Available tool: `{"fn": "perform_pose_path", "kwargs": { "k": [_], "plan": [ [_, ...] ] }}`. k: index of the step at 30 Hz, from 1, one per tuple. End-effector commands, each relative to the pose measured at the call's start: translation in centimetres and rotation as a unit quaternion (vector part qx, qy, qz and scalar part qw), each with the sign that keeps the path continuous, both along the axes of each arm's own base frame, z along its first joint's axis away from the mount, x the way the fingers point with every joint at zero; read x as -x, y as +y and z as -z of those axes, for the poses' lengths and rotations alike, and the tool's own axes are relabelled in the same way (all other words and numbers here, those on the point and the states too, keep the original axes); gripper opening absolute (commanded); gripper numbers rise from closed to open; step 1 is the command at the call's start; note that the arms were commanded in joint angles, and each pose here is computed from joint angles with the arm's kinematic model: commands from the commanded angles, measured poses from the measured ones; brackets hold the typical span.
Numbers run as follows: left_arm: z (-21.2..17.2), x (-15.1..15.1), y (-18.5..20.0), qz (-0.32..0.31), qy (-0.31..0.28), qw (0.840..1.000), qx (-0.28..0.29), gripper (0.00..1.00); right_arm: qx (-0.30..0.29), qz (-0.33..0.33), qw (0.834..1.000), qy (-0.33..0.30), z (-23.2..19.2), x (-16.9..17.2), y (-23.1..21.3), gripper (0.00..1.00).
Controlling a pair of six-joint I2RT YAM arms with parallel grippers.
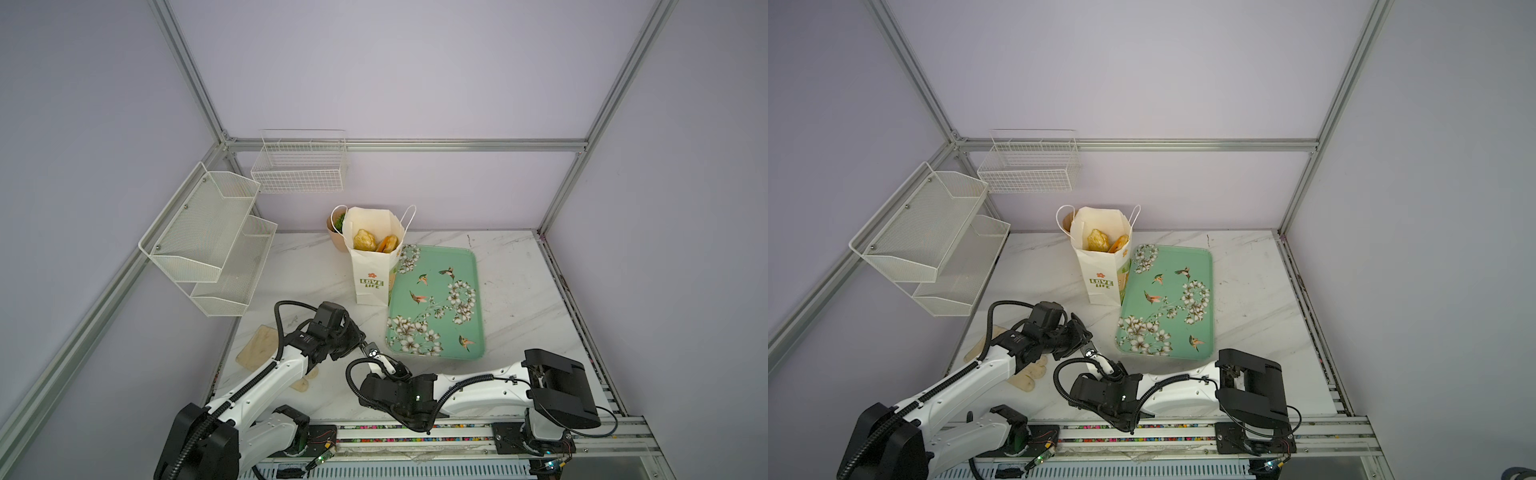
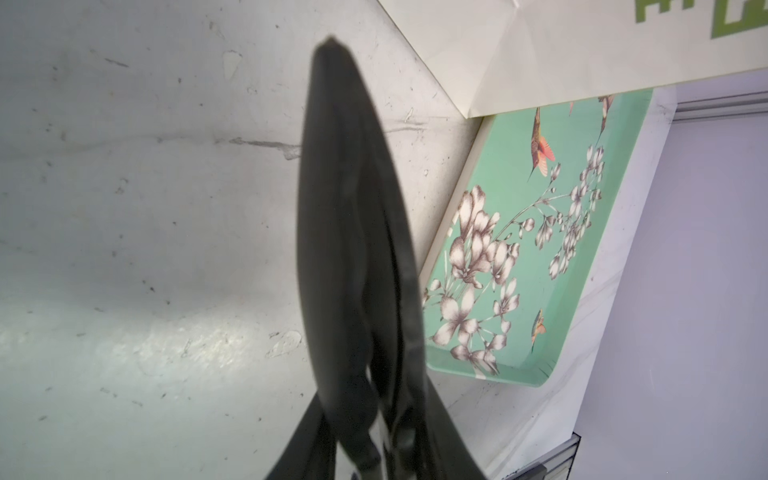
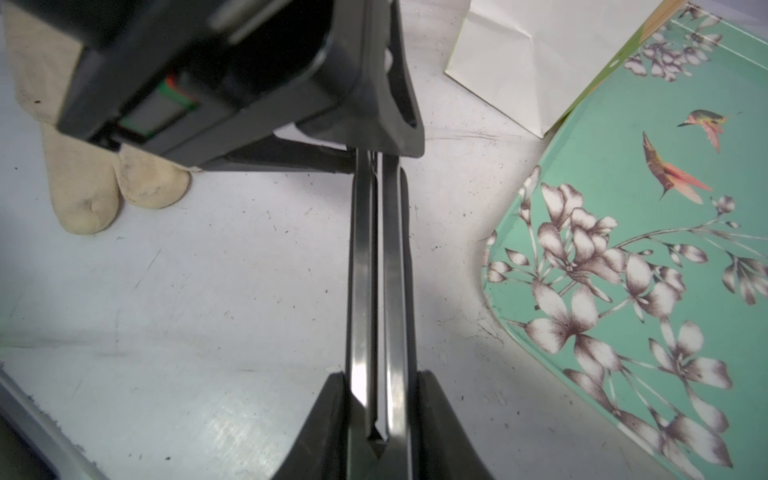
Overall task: Take the fake bread out of the paper bag
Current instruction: 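Grasp the tongs with the right gripper and lift them toward the left gripper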
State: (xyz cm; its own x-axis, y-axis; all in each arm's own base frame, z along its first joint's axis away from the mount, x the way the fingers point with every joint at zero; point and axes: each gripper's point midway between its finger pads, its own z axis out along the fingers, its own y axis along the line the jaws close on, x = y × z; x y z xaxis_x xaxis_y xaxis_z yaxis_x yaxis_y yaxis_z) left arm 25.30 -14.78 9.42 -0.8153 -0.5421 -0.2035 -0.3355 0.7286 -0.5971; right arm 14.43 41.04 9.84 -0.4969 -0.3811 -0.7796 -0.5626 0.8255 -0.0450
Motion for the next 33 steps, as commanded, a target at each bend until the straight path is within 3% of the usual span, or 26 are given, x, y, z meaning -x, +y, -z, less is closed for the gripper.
{"fn": "perform_pose_path", "kwargs": {
  "k": [1, 6, 13, 19, 22, 26, 33],
  "plan": [
    [-0.6, -0.6, 0.0, 0.002, -0.027, 1.000, -0.005, 0.19, -0.021, 0.002, 0.999, -0.031, -2.4, -0.5, 0.7, 0.04],
    [-2.2, -1.5, -0.1, 0.013, -0.057, 0.998, -0.012, 0.06, -0.026, -0.003, 0.999, -0.045, -3.4, -0.7, 1.1, 0.14],
    [-5.1, -2.4, 0.3, 0.030, -0.138, 0.990, -0.031, 0.00, -0.083, -0.041, 0.995, -0.040, -7.7, -0.6, 1.4, 0.53],
    [-7.4, -2.1, 0.6, 0.080, -0.211, 0.972, -0.065, 0.00, -0.164, -0.079, 0.983, -0.021, -13.8, -1.0, -0.1, 0.59],
    [-9.2, -1.5, -0.2, 0.136, -0.261, 0.953, -0.074, 0.00, -0.214, -0.069, 0.974, -0.008, -16.8, -2.5, -2.0, 0.63],
    [-12.0, -0.6, -1.5, 0.206, -0.338, 0.916, -0.074, 0.00, -0.275, -0.061, 0.959, 0.003, -20.4, -4.9, -4.5, 0.68],
    [-16.7, 1.6, -4.0, 0.314, -0.460, 0.828, -0.062, 0.00, -0.313, -0.110, 0.943, 0.025, -23.6, -6.7, -4.7, 0.71]
  ]
}}
